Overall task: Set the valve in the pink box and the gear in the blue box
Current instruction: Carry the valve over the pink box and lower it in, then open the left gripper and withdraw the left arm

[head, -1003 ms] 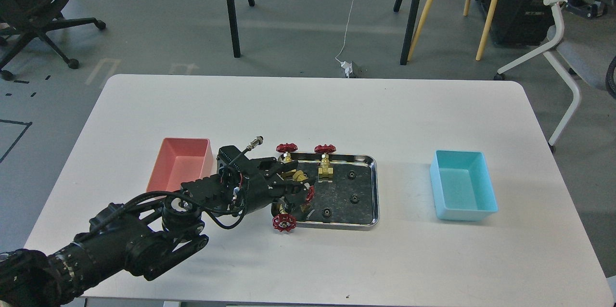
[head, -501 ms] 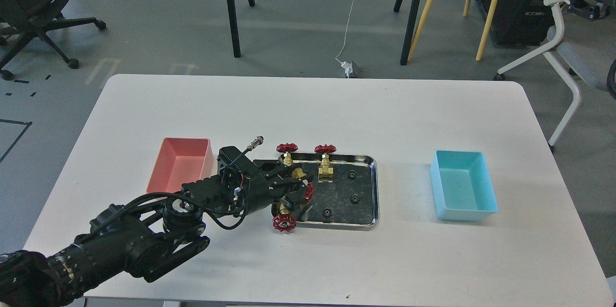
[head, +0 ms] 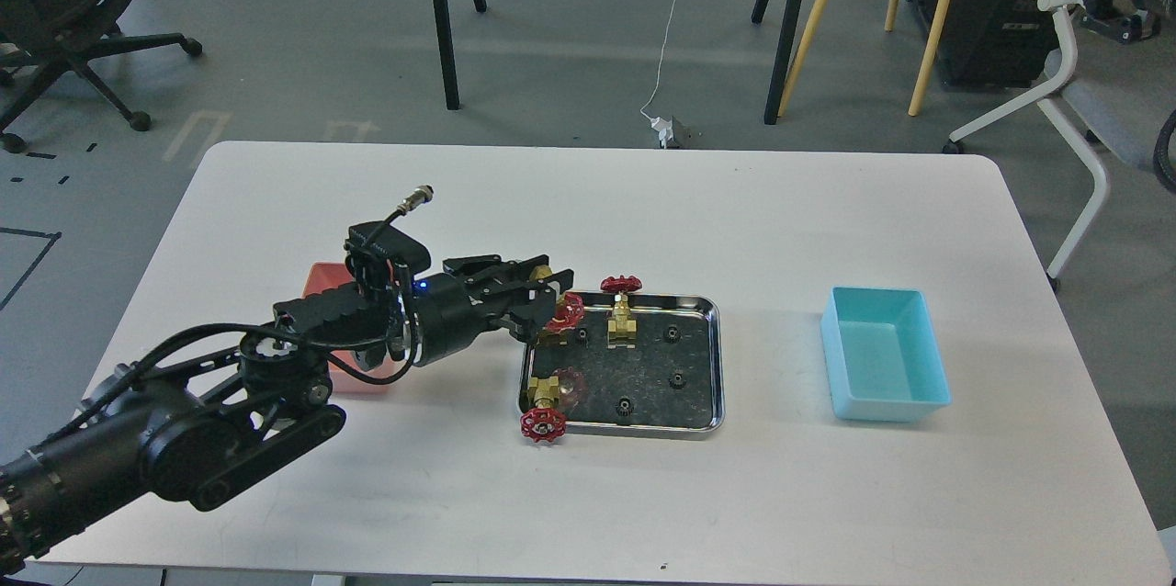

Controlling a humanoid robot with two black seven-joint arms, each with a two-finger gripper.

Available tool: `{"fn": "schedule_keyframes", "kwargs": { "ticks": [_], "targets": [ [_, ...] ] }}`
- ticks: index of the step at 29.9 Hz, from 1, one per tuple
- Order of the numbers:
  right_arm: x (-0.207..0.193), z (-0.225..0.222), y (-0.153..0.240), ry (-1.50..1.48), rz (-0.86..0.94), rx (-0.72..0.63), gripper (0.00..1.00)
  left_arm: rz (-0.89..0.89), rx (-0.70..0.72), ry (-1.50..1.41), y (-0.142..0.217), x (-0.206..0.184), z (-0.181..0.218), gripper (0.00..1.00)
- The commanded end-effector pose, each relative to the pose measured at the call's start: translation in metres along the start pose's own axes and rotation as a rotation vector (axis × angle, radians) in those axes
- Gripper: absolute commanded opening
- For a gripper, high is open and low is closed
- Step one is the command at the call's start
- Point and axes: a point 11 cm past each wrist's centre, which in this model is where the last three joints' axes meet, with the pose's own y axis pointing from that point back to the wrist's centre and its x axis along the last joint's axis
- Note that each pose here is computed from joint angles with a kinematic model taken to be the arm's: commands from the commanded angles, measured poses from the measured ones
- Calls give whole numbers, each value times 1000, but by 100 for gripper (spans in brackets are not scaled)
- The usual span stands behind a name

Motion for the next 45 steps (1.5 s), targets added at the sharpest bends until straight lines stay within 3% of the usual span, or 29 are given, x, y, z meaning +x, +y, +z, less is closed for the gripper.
{"fn": "schedule_keyframes", "kwargs": {
  "ticks": [1,12,20,28,34,36,42,45],
  "targets": [
    [3,-1,0,-2,10,1,99,8,86,12,32,11,-36,23],
    [0,0,-3,-6,11,0,99,16,240,16,77,13,-86,24],
    [-1,-3,-4,-6,12,6,99,-14,356,43,98,-28,-119,25],
    [-1,-11,-4,-3,13,21,99,-41,383,79,108,-60,-121,25],
    [-1,-11,-5,-3,11,21,99,-38,386,117,95,-81,-116,26],
    [-1,-10,-5,-2,11,20,99,-35,384,130,90,-84,-114,34],
    [-3,-10,-5,13,6,13,99,35,370,209,74,-72,-107,81],
    [-3,-11,-5,26,6,10,99,81,379,289,72,-63,-110,86]
  ]
}}
